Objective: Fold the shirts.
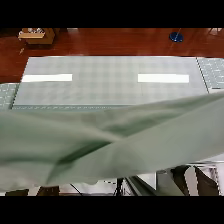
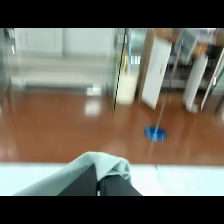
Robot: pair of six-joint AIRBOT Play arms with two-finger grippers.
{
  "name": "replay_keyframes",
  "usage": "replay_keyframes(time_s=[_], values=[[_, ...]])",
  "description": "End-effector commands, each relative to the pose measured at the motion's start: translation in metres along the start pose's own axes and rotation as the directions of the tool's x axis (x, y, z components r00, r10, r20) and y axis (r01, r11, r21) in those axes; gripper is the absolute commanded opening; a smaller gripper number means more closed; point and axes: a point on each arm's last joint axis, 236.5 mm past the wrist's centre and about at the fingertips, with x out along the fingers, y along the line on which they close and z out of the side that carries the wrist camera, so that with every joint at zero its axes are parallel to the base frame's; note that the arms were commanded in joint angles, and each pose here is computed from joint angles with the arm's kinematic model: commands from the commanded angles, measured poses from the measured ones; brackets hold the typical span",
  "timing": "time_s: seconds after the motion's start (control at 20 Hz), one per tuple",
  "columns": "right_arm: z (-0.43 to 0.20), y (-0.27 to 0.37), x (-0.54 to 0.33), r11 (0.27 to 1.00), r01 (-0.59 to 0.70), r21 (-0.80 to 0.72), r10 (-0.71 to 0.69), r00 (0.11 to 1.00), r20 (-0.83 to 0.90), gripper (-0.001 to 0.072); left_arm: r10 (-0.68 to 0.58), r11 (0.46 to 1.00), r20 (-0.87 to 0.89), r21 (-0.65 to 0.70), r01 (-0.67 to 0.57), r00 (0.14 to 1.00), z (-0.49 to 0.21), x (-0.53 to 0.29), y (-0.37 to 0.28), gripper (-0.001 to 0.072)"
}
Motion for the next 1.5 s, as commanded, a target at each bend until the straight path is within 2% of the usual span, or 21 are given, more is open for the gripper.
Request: replay_keyframes(time_s=[0.0,0.2,0.3,0.5,0.65,0.8,1.0,1.2,1.35,1.45], values=[[-0.042,-0.004,-0.013,1.000,0.022,-0.004,-0.022,0.986,-0.164,0.0015,0.058,0.998,-0.080,-0.027,-0.060,0.995,-0.021,-0.006,0.011,0.0029],[-0.053,-0.052,-0.022,0.992,0.129,0.011,-0.124,0.972,-0.199,0.0014,0.007,0.997,-0.191,-0.077,-0.022,0.982,-0.045,0.023,0.016,0.0029],[-0.066,-0.060,-0.012,0.995,0.095,0.018,-0.087,0.964,-0.252,0.0014,-0.062,0.992,-0.264,-0.120,0.031,0.963,-0.065,0.043,0.012,0.0029],[-0.107,-0.069,0.021,0.996,0.079,0.046,-0.054,0.912,-0.407,0.0014,-0.114,0.983,-0.326,-0.173,0.059,0.938,-0.083,0.060,0.011,0.0029],[-0.141,-0.080,0.043,0.992,0.106,0.061,-0.060,0.855,-0.516,0.0014,-0.126,0.979,-0.367,-0.198,0.055,0.922,-0.095,0.070,0.014,0.0029],[-0.181,-0.084,0.076,0.993,0.092,0.075,-0.025,0.778,-0.627,0.0014,-0.186,0.961,-0.483,-0.271,0.055,0.856,-0.136,0.098,0.020,0.0029],[-0.215,-0.100,0.150,0.990,0.091,0.107,0.010,0.715,-0.699,0.0014,-0.303,0.914,-0.612,-0.403,0.041,0.731,-0.205,0.159,0.031,0.0029],[-0.248,-0.093,0.246,0.976,0.026,0.216,0.144,0.668,-0.730,0.0014,-0.367,0.890,-0.587,-0.447,0.089,0.721,-0.234,0.253,0.039,0.0029],[-0.283,-0.073,0.316,0.975,-0.060,0.214,0.202,0.643,-0.738,0.0015,-0.414,0.886,-0.580,-0.433,0.165,0.702,-0.261,0.331,0.023,0.0029],[-0.300,-0.061,0.357,0.974,-0.087,0.208,0.213,0.660,-0.720,0.0014,-0.429,0.891,-0.583,-0.397,0.219,0.690,-0.281,0.378,0.011,0.0030]])
